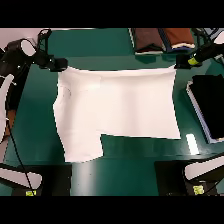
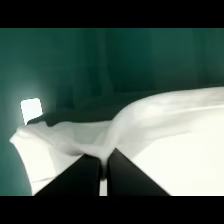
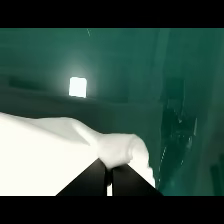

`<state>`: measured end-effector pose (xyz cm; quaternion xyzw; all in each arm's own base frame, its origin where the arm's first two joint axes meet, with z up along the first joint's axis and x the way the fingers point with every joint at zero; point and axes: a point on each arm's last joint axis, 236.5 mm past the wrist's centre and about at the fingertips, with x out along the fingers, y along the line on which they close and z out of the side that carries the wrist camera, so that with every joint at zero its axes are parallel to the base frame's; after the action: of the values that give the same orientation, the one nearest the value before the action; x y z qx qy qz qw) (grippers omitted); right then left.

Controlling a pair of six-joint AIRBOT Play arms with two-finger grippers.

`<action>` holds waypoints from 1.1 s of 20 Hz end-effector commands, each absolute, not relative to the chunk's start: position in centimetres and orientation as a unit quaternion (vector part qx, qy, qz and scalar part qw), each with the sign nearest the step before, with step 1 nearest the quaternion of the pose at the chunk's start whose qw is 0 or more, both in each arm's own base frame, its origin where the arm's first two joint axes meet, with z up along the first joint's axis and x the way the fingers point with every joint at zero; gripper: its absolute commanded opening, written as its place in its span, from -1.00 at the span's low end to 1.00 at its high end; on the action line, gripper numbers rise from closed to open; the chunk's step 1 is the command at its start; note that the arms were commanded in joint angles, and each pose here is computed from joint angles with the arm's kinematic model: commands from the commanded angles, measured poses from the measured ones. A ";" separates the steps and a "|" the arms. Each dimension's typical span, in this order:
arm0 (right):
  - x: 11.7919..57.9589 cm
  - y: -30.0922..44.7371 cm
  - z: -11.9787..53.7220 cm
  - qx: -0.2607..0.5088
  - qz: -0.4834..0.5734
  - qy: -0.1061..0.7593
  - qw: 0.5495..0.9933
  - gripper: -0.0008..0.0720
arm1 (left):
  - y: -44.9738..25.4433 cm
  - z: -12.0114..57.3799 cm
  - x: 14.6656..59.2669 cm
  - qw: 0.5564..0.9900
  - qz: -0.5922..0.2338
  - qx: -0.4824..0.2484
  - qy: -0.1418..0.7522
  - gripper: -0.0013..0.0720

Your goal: Fold the shirts.

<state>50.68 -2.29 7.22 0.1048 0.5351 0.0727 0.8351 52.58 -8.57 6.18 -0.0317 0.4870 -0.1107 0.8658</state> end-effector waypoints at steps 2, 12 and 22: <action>48.4 -3.3 7.4 0.081 0.065 0.550 0.828 -0.93 | -6.6 3.4 47.4 0.795 -0.123 -0.013 0.594 -0.89; 40.0 -1.0 -2.8 0.100 0.063 0.647 0.753 -0.92 | -8.9 -6.1 40.3 0.704 -0.142 -0.080 0.691 -0.89; 35.5 -3.3 1.8 0.111 0.046 0.629 0.768 -0.19 | -6.2 1.6 39.1 0.762 -0.115 -0.029 0.637 0.21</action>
<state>38.22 -2.27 0.37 0.1102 0.6256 0.0503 0.7707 40.21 -7.62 -1.52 -0.0559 0.6545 -0.1298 0.7428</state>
